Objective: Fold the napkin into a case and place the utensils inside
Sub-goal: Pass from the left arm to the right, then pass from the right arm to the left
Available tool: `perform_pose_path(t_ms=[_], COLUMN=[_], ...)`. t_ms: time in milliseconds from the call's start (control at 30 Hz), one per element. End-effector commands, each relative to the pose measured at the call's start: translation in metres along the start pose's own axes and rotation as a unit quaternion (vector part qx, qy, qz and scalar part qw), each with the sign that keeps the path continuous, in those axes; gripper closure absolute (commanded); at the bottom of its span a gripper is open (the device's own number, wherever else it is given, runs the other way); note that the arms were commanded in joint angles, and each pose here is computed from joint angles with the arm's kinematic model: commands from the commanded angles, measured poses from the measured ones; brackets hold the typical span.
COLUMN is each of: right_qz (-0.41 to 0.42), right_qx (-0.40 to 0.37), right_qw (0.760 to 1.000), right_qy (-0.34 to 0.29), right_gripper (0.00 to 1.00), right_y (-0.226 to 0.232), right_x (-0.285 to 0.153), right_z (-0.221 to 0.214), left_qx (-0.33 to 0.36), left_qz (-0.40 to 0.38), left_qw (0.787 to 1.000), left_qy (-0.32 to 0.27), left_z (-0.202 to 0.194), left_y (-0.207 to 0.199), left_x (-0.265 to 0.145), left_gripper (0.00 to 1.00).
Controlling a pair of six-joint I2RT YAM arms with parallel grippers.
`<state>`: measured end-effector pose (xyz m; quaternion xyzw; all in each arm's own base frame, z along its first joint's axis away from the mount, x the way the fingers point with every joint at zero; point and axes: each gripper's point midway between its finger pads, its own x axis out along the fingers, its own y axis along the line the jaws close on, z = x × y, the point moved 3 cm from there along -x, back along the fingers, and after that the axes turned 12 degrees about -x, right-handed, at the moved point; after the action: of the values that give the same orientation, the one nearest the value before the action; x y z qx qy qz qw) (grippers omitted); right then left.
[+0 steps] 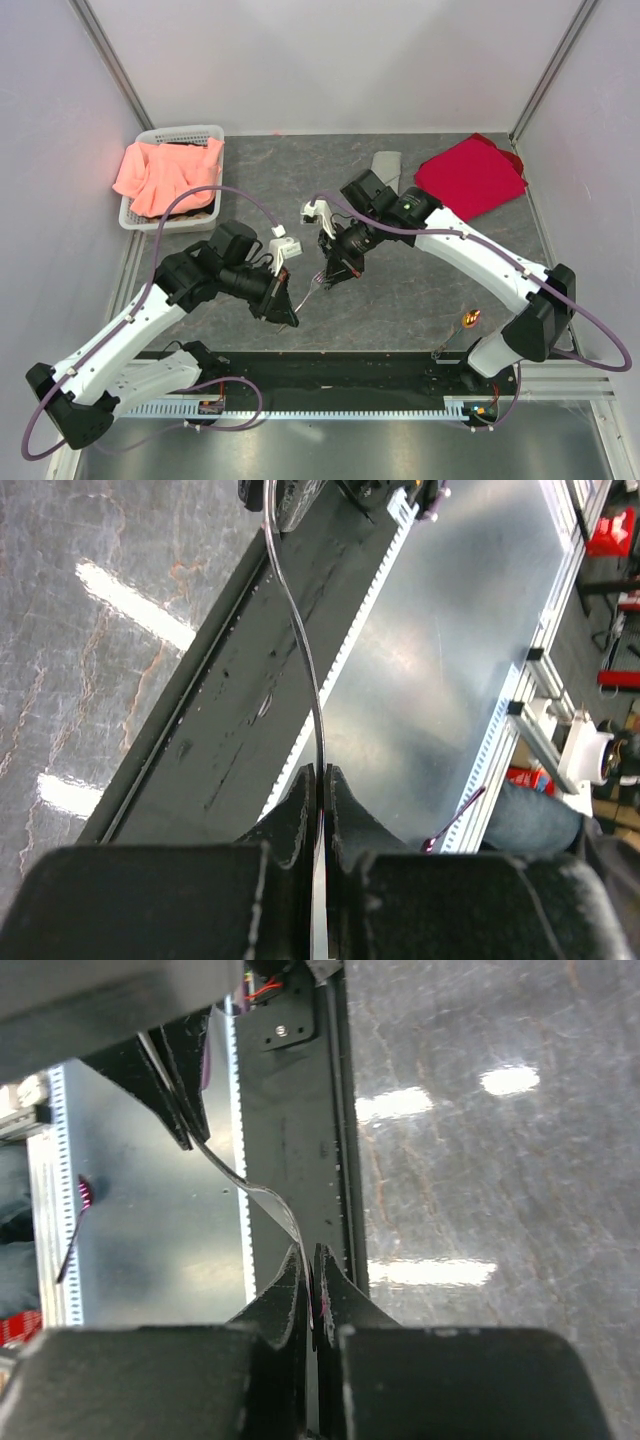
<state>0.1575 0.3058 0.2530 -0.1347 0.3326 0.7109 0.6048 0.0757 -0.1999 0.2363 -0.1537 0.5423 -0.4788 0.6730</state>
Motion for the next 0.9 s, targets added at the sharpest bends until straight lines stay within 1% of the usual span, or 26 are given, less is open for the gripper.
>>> perform_pose_path(t_ms=[0,33,67,100,133,167,200,233,300,333,367,400,433,467,500,533,567,600,633,667,700,733,767,800,833,867], right_qz=[0.036,0.021,0.021,0.022,0.016,0.003,-0.004,-0.008,-0.025,-0.031,-0.040,-0.069,-0.072,-0.073,-0.078,-0.082,-0.091,-0.101,-0.121,-0.111,-0.097,-0.093,-0.090,-0.085,-0.089,-0.091], right_qx=[-0.006,-0.016,-0.004,-0.004,-0.011,0.002,0.007,0.015,0.029,0.038,0.048,0.064,0.096,0.108,0.120,0.127,0.153,0.161,0.175,0.212,0.193,0.209,0.221,0.227,0.232,0.234], right_qw=[0.998,0.997,0.997,0.996,0.994,0.993,0.992,0.990,0.988,0.985,0.984,0.980,0.975,0.969,0.963,0.955,0.947,0.939,0.928,0.911,0.894,0.885,0.878,0.874,0.870,0.867], right_qy=[-0.045,-0.069,-0.075,-0.085,-0.107,-0.115,-0.124,-0.137,-0.151,-0.164,-0.169,-0.174,-0.188,-0.208,-0.228,-0.254,-0.268,-0.287,-0.305,-0.335,-0.392,-0.405,-0.414,-0.422,-0.426,-0.431], right_gripper=[1.00,1.00,1.00,1.00,1.00,1.00,1.00,1.00,1.00,1.00,1.00,1.00,1.00,1.00,1.00,1.00,1.00,1.00,1.00,1.00,1.00,1.00,1.00,1.00,1.00,1.00], right_y=[0.012,0.006,0.010,0.013,0.012,0.014,0.013,0.013,0.012,0.013,0.014,0.006,0.004,0.007,0.005,0.002,0.002,0.000,-0.004,-0.001,0.003,0.002,0.002,0.003,0.001,0.000], right_x=[0.004,0.005,0.006,0.005,0.005,0.002,0.001,-0.001,-0.005,-0.007,-0.009,-0.011,-0.010,-0.014,-0.014,-0.014,-0.019,-0.023,-0.027,-0.031,-0.042,-0.041,-0.042,-0.044,-0.046,-0.047], right_z=[0.015,0.023,0.016,0.017,0.025,0.022,0.024,0.030,0.033,0.038,0.037,0.036,0.035,0.038,0.040,0.043,0.045,0.050,0.048,0.054,0.071,0.066,0.069,0.072,0.074,0.075], left_qx=[0.044,0.045,0.047,0.050,0.050,0.050,0.047,0.039,0.039,0.028,0.019,-0.002,-0.013,-0.016,-0.038,-0.038,-0.052,-0.089,-0.106,-0.121,-0.150,-0.146,-0.130,-0.155,-0.165,-0.161], left_qz=[-0.011,0.012,0.020,0.018,0.017,0.019,0.025,0.044,0.060,0.087,0.104,0.106,0.129,0.118,0.106,0.080,0.071,0.061,0.051,0.029,0.013,-0.021,-0.073,-0.090,-0.106,-0.133], left_qw=[0.999,0.998,0.997,0.995,0.994,0.994,0.993,0.990,0.983,0.972,0.963,0.948,0.922,0.906,0.897,0.868,0.857,0.847,0.823,0.806,0.797,0.787,0.770,0.771,0.768,0.760], left_qy=[-0.023,-0.046,-0.064,-0.081,-0.093,-0.100,-0.109,-0.128,-0.170,-0.214,-0.248,-0.301,-0.366,-0.406,-0.428,-0.489,-0.508,-0.521,-0.556,-0.578,-0.585,-0.599,-0.621,-0.611,-0.610,-0.616], left_z=[0.011,0.019,0.022,0.027,0.031,0.033,0.036,0.042,0.047,0.056,0.060,0.058,0.068,0.068,0.066,0.066,0.065,0.062,0.058,0.061,0.060,0.057,0.065,0.067,0.069,0.076], left_y=[-0.013,-0.012,-0.013,-0.016,-0.020,-0.022,-0.022,-0.020,-0.021,-0.015,-0.012,-0.014,-0.009,-0.011,-0.005,-0.014,-0.012,-0.005,-0.002,-0.003,0.008,0.004,-0.009,0.001,0.002,-0.005], left_x=[-0.010,-0.014,-0.020,-0.022,-0.026,-0.028,-0.030,-0.034,-0.047,-0.053,-0.061,-0.077,-0.092,-0.102,-0.100,-0.121,-0.124,-0.121,-0.132,-0.136,-0.127,-0.129,-0.135,-0.119,-0.115,-0.116], left_gripper=[0.98,0.97,0.97,0.97,0.97,0.94,0.88,0.76,0.66,0.60,0.58,0.57,0.52,0.48,0.45,0.36,0.33,0.30,0.29,0.29,0.29,0.28,0.22,0.21,0.20,0.20])
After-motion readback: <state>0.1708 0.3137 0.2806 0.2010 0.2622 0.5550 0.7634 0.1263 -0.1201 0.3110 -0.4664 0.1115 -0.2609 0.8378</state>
